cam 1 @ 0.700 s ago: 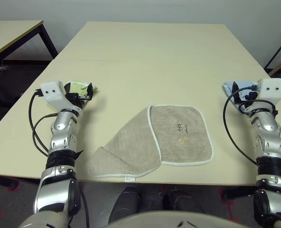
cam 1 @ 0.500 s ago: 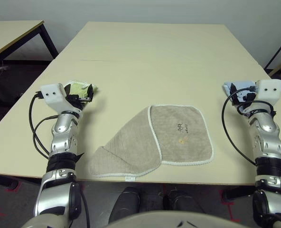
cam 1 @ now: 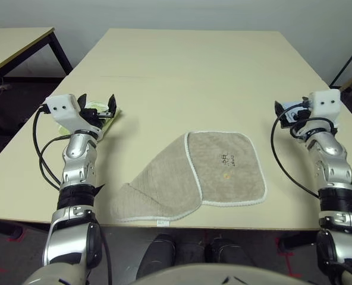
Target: Fold the towel and set it aside.
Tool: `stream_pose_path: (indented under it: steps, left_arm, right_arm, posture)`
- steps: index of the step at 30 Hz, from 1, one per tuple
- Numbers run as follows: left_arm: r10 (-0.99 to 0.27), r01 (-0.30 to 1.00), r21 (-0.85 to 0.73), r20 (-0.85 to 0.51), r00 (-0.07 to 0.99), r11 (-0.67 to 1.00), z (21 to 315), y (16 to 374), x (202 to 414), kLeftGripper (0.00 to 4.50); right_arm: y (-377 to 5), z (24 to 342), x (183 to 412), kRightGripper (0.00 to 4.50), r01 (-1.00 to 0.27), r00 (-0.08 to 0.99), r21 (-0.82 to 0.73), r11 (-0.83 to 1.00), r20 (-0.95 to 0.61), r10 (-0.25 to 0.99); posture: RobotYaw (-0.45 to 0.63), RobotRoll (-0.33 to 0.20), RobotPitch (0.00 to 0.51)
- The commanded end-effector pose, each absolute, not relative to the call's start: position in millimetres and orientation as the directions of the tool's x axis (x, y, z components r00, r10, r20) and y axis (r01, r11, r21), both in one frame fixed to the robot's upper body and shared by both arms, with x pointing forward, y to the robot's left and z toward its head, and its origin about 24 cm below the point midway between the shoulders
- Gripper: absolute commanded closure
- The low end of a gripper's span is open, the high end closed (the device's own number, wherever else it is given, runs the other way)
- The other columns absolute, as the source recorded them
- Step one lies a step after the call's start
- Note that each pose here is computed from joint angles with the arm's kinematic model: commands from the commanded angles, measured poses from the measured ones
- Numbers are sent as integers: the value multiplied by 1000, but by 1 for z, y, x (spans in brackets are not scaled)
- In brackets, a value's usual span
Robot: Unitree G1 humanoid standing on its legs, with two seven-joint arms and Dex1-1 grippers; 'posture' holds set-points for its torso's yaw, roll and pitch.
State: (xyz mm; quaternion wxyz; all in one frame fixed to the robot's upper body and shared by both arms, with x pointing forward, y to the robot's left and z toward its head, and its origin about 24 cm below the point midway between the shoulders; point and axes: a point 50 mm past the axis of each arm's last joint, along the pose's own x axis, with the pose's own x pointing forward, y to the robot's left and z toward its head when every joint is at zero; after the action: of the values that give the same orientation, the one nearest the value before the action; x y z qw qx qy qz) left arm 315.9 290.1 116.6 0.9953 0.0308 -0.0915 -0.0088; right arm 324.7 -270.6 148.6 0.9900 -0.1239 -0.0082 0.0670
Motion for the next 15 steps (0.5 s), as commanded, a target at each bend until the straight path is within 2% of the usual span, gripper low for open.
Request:
stream_pose_path:
  steps: [1,4,6,8,12,15]
  left_arm:
    - [-215,210,49,162,963,976,128,285,312,34]
    - [-366,365,31,139,920,930,141,278,308,34]
    - [-578,576,51,93,811,816,151,271,301,34]
    - [-705,705,29,48,708,709,157,267,294,34]
    - [-875,874,-57,-73,478,482,159,251,282,34]
    - [-948,943,-142,-153,279,300,155,234,270,34]
  right_arm:
    - [-271,165,323,0,-185,983,-241,953,-60,175]
    - [-273,174,322,0,-233,965,-209,950,-172,199]
    - [-265,177,319,0,-401,877,-134,906,-343,337]
    - [-264,181,319,0,-451,823,-106,886,-434,367]
    - [-264,188,328,0,-485,747,-54,873,-544,382]
    - [-259,187,332,0,-514,663,-11,858,-640,389]
  posture:
    - [133,0,6]
    - [150,0,15]
    - [153,0,8]
    - [163,0,8]
    - [167,0,6]
    - [171,0,1]
